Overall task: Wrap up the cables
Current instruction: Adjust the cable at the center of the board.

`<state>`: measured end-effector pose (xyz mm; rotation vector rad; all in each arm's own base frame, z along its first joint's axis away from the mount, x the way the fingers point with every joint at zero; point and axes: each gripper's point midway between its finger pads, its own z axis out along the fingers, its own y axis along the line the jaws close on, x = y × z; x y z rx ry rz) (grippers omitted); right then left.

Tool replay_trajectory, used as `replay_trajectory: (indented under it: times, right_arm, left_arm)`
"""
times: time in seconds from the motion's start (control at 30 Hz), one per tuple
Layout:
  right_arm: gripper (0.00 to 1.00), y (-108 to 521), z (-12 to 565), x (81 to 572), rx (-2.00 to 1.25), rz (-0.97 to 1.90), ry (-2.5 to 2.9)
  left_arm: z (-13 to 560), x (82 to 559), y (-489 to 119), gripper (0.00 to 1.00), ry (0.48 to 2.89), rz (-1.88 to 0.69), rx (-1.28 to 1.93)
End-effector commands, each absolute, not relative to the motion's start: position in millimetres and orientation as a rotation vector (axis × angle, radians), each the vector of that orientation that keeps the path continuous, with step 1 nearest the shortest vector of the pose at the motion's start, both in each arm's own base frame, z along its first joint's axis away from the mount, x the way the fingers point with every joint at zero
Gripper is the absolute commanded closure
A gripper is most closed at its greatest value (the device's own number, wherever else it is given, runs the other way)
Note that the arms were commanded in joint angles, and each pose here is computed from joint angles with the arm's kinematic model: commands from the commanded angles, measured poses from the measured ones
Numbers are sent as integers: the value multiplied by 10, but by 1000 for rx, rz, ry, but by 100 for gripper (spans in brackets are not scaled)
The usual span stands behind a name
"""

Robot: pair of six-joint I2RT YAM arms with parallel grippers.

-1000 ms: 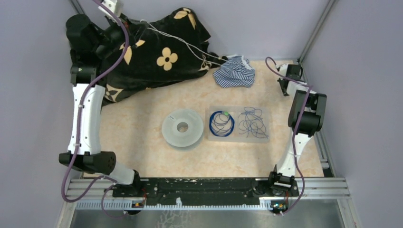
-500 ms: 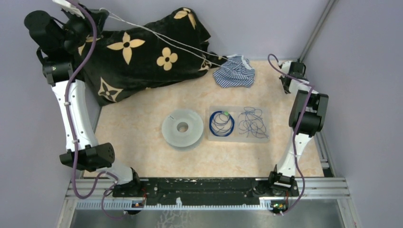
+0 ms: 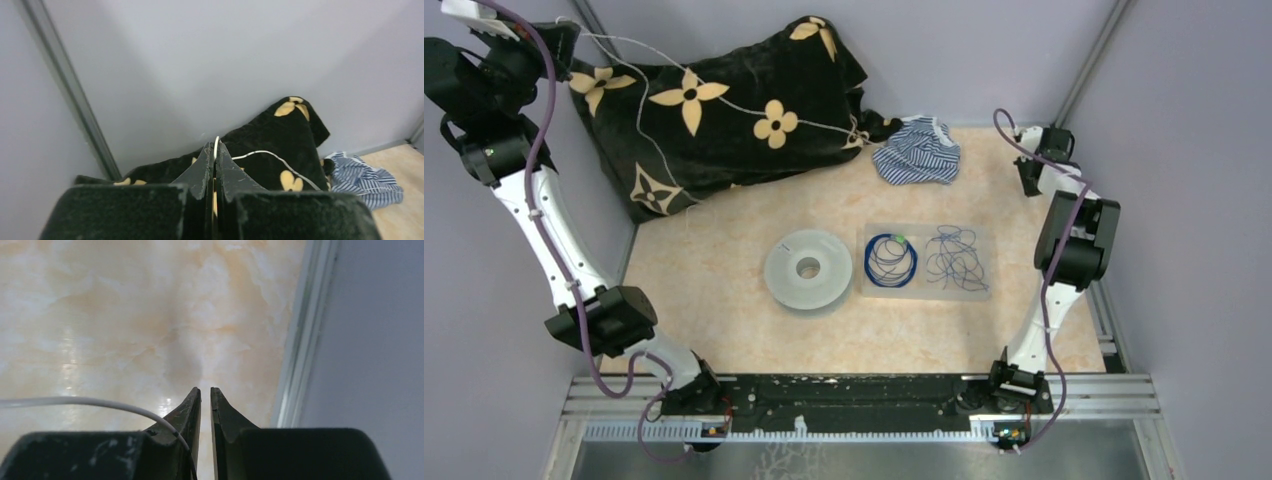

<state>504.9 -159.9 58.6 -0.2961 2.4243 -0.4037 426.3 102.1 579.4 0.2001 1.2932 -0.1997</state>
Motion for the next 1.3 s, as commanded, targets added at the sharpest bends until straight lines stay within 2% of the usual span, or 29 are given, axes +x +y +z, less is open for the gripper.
replay_trajectory:
  times: [0.0, 0.23, 0.67, 1.03, 1.27]
  right_arm:
    - [89, -1309, 1336, 5215, -287, -202, 2265]
    - [100, -793, 1786, 5199, -331, 61, 2189]
    - [100, 482, 2799, 4948, -458, 433, 2035]
    - [100, 1751, 4023, 4647, -621, 662, 1773]
    - [100, 2394, 4334, 4304, -760, 726, 1660]
  left_arm:
    - [5886, 4154, 736, 100, 1263, -303, 285]
    - [5675, 4223, 439, 100, 1305, -358, 331]
    - [4596, 4465, -87, 100, 1504, -320, 473]
    - [3365, 4423, 234, 100, 1794, -19, 598]
    - [2447, 4092, 300, 98, 2020, -23, 660]
